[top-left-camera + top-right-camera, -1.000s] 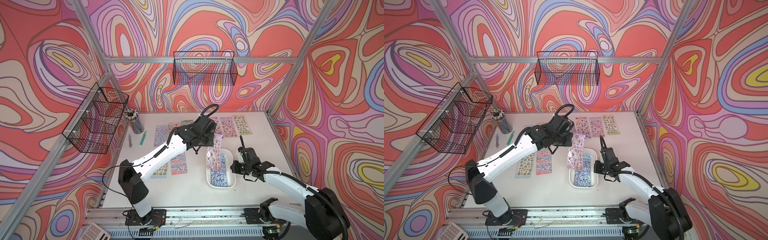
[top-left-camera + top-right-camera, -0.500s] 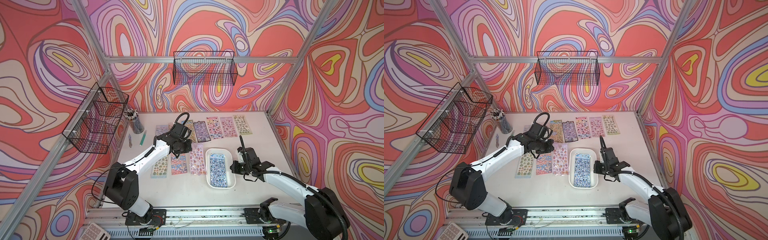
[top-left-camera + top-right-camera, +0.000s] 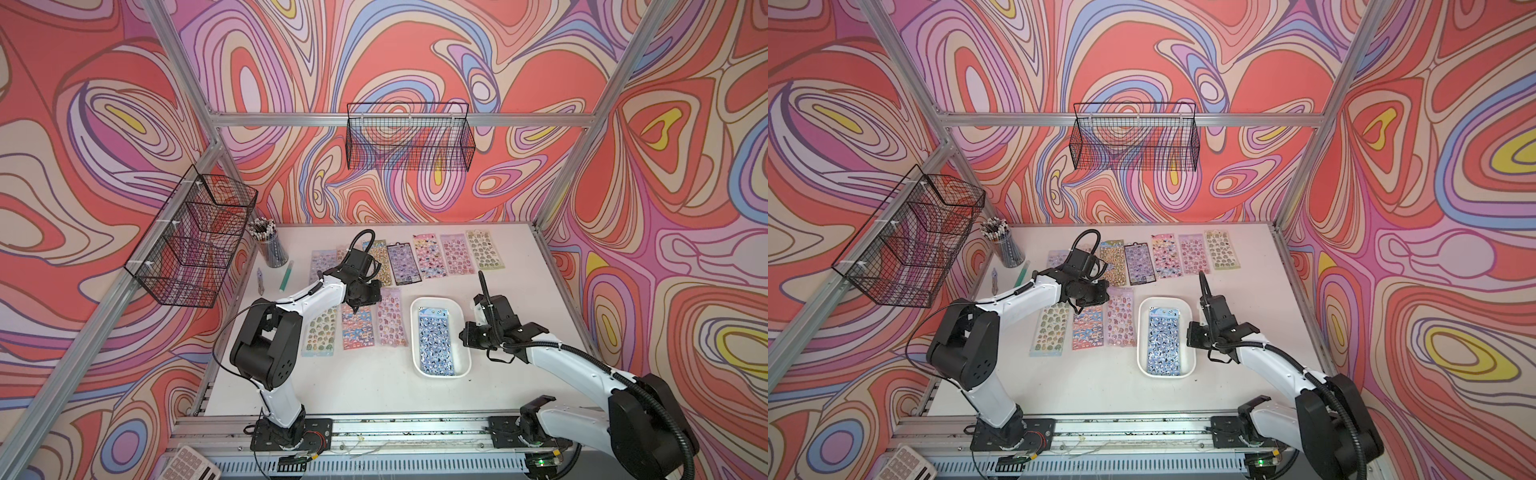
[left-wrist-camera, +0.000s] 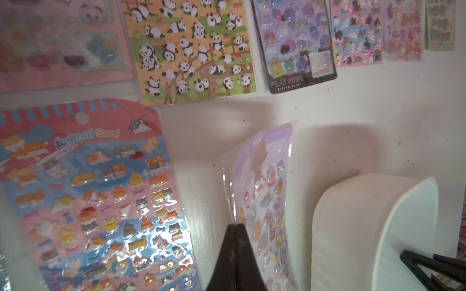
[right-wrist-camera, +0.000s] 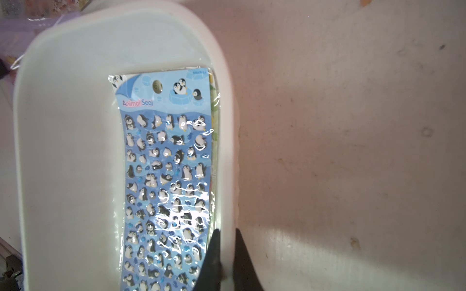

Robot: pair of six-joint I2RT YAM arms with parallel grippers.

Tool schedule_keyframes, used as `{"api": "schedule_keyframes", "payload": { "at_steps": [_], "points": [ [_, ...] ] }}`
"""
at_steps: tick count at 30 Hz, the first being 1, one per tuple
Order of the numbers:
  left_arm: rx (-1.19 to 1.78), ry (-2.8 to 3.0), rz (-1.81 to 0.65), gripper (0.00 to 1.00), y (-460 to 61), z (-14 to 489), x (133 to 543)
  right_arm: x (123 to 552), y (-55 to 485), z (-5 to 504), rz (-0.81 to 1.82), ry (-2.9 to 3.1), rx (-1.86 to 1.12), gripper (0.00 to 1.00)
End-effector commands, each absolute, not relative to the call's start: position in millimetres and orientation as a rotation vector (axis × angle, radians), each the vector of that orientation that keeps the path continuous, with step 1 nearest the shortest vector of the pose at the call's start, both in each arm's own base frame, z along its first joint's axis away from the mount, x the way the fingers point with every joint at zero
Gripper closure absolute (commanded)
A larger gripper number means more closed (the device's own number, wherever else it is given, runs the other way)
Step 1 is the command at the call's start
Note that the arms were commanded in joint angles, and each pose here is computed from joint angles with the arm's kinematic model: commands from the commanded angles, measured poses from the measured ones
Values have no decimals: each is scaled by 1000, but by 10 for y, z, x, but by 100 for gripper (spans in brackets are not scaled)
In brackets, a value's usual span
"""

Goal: Take the stickers out of the storage box
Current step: Place the sticker at the center of the board.

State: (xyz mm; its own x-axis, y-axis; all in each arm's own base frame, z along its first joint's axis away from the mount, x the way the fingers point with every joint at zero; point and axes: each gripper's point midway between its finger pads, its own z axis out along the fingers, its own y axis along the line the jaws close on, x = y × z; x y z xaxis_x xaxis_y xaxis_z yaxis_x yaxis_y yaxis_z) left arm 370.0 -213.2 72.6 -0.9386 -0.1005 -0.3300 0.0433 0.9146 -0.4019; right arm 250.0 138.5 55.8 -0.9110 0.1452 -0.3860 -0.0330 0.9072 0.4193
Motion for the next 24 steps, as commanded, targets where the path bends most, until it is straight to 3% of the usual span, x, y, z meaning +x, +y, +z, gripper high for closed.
{"api": "schedule_keyframes", "payload": {
  "at_steps": [1, 24],
  "points": [
    [-52, 2717, -616, 100, -2175, 634, 3791, 2533, 1418, 584, 610, 2646, 65, 100],
    [-93, 2749, -448, 100, -1927, 412, 3941, 2527, 1399, 611, 603, 2640, 72, 100]
  ]
}}
